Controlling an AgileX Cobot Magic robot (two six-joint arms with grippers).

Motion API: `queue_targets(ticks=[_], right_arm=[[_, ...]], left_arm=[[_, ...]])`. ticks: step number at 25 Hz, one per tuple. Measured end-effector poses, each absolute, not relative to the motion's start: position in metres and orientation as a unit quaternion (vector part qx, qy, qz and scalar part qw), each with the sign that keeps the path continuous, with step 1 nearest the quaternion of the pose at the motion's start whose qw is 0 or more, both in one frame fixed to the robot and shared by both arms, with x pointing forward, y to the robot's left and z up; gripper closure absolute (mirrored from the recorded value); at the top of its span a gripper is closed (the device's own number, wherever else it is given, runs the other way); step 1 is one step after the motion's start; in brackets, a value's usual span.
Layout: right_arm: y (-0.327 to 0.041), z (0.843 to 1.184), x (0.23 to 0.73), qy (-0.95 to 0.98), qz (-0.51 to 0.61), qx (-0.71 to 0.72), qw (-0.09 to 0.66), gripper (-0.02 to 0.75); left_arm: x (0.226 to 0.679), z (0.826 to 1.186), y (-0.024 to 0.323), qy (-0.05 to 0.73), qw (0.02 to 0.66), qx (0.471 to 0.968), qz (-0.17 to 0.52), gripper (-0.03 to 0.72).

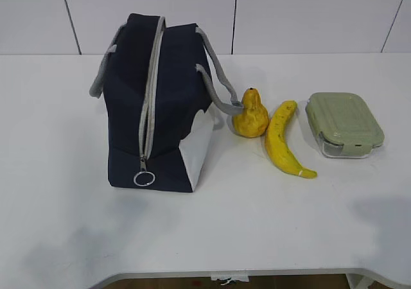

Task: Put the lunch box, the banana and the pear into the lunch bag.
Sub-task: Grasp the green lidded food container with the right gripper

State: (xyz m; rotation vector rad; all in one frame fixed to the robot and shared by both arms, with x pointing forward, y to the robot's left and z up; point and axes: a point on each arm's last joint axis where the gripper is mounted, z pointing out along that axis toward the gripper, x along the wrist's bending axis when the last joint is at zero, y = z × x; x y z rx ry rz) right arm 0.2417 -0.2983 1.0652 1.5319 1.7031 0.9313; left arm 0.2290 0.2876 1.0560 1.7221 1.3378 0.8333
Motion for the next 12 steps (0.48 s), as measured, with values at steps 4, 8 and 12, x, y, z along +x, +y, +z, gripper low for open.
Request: queue_targets(ticks=[4, 8, 12], right_arm=[[-0.298, 1.072, 0.259, 0.637, 0.353, 0.609, 0.315, 0.445], [-0.303, 1.072, 0.286, 0.610, 0.314, 0.660, 0.307, 0.445], [-0.307, 1.074, 0.310, 0.592, 0.273, 0.698, 0.297, 0.445]], left_arm=[[0.229, 1.056, 0.287, 0.527, 0.393, 0.678, 0.328, 0.449], [0.229, 1.056, 0.287, 0.527, 0.393, 0.678, 0.328, 0.449], [0.229, 1.056, 0.287, 0.527, 0.393, 0.678, 0.328, 0.449]])
